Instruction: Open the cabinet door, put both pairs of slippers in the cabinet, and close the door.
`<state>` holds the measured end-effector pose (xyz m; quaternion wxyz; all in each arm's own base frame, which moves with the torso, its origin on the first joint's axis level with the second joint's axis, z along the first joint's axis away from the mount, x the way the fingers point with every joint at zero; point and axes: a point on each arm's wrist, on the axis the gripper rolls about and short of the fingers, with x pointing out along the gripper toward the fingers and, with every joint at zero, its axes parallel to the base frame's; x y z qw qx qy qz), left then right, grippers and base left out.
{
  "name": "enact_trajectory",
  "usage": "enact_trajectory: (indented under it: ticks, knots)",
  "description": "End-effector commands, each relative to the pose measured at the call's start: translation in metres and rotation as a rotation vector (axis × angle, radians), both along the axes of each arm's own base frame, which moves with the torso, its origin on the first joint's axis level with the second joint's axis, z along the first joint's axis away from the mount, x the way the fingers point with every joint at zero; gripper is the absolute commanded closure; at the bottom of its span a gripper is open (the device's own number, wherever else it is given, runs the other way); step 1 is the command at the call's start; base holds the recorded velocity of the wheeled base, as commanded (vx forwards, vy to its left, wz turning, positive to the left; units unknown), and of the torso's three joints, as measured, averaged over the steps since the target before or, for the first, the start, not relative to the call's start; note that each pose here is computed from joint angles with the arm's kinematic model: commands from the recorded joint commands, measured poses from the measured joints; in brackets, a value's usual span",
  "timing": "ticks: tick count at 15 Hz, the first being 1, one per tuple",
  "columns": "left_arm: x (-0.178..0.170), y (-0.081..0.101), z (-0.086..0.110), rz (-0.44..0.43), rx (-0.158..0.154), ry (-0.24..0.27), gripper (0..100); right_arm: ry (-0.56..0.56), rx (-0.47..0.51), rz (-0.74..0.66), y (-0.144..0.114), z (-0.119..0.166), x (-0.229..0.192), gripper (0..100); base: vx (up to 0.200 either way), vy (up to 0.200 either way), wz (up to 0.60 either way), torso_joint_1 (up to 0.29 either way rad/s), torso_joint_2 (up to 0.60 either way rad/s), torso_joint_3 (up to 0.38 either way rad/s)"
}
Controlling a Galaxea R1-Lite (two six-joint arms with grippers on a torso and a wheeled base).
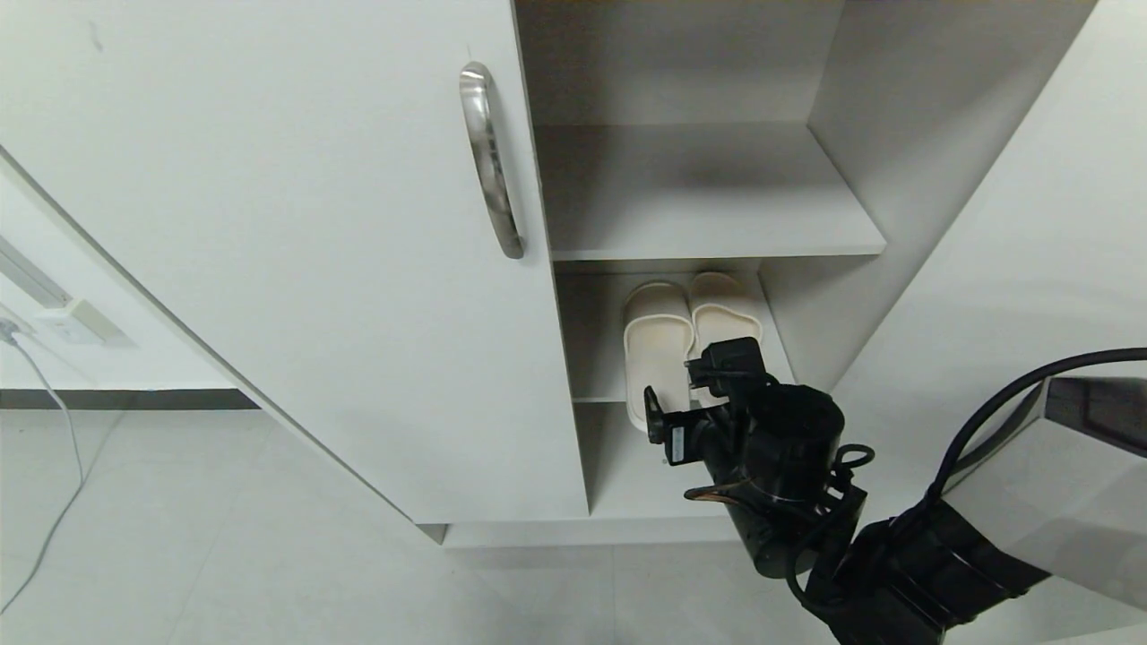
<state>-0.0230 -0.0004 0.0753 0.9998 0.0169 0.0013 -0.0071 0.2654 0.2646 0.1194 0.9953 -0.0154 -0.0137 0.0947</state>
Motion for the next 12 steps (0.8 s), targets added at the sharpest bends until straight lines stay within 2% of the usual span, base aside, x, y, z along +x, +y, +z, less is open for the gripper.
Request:
enact_trajectory:
  ticks: [1,8,12]
  knots:
    - [0.0001,0.0,-0.0001,0.0,0.0,0.002,100,-0.008,0.007,0.007,0.0002,0.0044,-0.0037,0,0.0,0.0,0.0,0.0,0.0,0.0]
    - [0.0001,0.0,-0.0001,0.0,0.0,0.002,100,-0.006,0.005,0.026,0.0045,0.0041,-0.009,0,-0.2,0.0,0.0,0.002,0.0,0.002]
    - [0.0001,0.0,-0.0001,0.002,-0.006,0.002,100,-0.005,0.004,0.026,0.0045,0.0033,-0.0091,0,0.0,0.0,0.0,0.0,0.0,0.0]
